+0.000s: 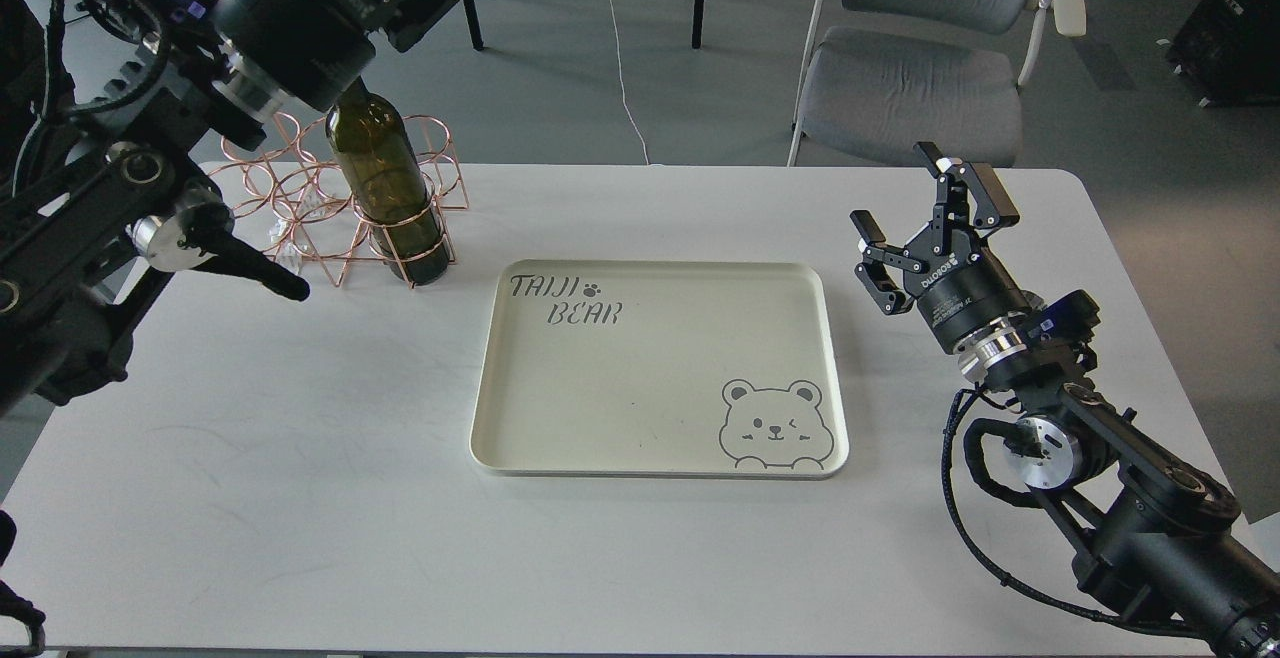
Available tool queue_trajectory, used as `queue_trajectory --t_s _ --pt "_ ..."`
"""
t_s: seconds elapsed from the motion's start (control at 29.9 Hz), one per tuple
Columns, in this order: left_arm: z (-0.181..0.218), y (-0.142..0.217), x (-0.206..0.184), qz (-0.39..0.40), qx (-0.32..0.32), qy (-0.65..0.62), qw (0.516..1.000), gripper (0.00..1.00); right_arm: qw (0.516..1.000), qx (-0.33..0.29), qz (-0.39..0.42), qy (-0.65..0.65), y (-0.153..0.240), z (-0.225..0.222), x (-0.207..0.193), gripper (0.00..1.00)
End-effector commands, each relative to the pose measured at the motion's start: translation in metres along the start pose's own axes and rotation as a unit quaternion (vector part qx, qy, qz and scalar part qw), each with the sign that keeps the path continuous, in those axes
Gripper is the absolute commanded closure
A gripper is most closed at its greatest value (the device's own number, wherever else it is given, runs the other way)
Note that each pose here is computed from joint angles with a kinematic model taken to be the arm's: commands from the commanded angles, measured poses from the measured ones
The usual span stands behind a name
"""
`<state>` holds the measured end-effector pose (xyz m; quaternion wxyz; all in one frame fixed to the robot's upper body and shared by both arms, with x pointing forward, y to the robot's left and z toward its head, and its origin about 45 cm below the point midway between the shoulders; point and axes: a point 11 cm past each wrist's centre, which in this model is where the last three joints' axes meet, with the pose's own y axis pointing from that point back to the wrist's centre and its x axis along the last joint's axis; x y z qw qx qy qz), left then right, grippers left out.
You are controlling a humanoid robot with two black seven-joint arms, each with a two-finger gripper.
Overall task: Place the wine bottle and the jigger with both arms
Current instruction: 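Open the left gripper and withdraw it upward from the bottle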
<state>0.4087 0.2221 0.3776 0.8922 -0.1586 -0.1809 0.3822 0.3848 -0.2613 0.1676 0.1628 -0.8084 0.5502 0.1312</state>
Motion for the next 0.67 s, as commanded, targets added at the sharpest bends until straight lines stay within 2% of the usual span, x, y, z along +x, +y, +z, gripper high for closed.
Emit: queue_trajectory --t_s 0.0,0.17,0.33,0.64 --pt "-0.031 0.026 -0.014 0.033 0.014 0.053 0.998 0.02 1.0 -0.002 0.007 0.004 0.0 0.0 0.003 0.03" --pt "-0.068 0.07 -0.028 0.079 0.037 0.123 0.988 0.02 1.0 -0.002 0.01 0.002 0.002 0.001 0.004 0.03" --pt "-0.106 0.106 -0.046 0.127 0.095 0.187 0.969 0.02 1.0 -0.002 0.011 0.001 0.003 0.002 0.004 0.03" --pt "-0.135 0.132 -0.053 0.175 0.136 0.216 0.951 0.02 1.0 -0.001 0.009 -0.001 0.003 0.002 0.003 0.03"
